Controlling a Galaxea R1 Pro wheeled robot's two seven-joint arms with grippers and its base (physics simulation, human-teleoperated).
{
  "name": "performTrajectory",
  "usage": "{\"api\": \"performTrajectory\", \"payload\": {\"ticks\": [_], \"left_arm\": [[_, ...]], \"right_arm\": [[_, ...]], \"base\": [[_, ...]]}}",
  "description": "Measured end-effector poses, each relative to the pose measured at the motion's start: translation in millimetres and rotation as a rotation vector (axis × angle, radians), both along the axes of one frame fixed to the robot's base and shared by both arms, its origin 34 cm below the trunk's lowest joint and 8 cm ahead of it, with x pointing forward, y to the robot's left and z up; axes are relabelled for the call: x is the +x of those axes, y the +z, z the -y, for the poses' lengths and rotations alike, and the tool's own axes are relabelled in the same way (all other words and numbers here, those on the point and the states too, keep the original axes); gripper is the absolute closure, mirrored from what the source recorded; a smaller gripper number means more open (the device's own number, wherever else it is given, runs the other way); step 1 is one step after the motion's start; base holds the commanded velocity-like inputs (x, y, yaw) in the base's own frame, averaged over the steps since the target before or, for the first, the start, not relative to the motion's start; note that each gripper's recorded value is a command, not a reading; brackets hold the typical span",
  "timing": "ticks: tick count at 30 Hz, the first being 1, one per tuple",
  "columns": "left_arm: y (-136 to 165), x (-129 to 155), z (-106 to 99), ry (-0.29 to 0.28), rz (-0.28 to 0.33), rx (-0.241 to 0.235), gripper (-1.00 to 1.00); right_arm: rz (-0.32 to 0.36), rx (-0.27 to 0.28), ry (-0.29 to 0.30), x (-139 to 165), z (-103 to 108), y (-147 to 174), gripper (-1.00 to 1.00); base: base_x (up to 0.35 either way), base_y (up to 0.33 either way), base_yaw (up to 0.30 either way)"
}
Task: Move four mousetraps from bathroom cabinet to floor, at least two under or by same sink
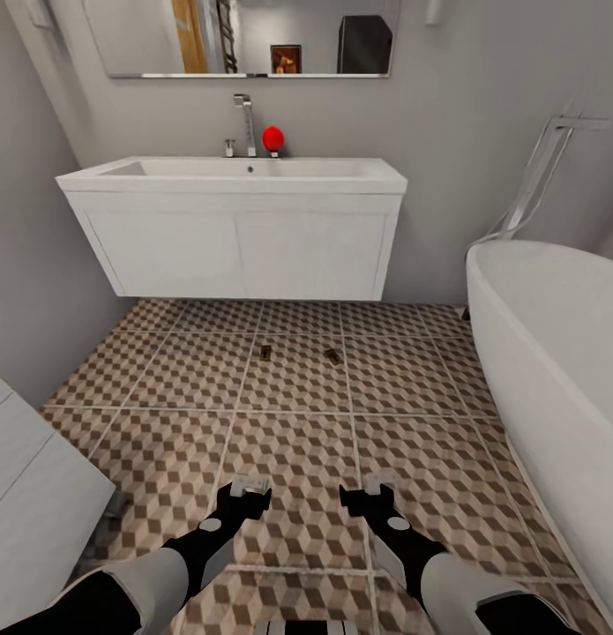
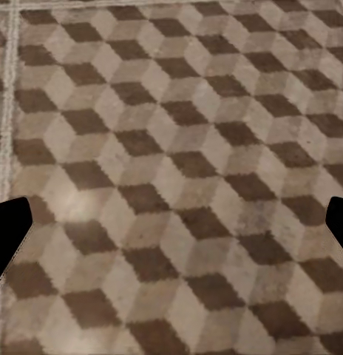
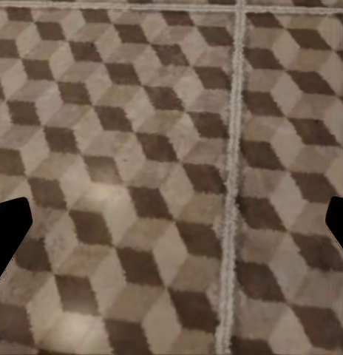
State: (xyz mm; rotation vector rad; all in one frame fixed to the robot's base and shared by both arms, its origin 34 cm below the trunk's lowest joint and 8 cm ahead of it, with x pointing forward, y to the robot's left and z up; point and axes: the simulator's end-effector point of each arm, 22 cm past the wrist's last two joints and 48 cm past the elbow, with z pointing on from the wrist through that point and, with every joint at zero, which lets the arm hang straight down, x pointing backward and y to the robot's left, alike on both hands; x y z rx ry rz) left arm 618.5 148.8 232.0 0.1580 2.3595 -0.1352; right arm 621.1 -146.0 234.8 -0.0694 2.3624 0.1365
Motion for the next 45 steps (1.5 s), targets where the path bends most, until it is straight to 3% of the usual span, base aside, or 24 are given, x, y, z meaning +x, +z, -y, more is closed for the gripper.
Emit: {"api": "performTrajectory", "payload": {"ticks": [29, 37, 45], "left_arm": [[65.1, 26.1, -8.6, 0.039, 0.105, -0.016, -1.00], [77.8, 31.2, -45.8, 0.088, 0.119, 0.007, -1.00], [97.6, 39.9, -67.6, 0.151, 0.146, -0.009, -1.00]], "right_arm": [[0.100, -0.012, -0.013, 22.4, 12.2, 61.6, -1.00], [0.124, -0.016, -0.013, 26.1, 14.7, 77.8, -1.00], [0.126, -0.023, -0.013, 20.9, 17.1, 86.0, -1.00]], "base": [[0.000, 0.000, 0.000], [0.000, 0.000, 0.000], [0.000, 0.000, 0.000]]}}
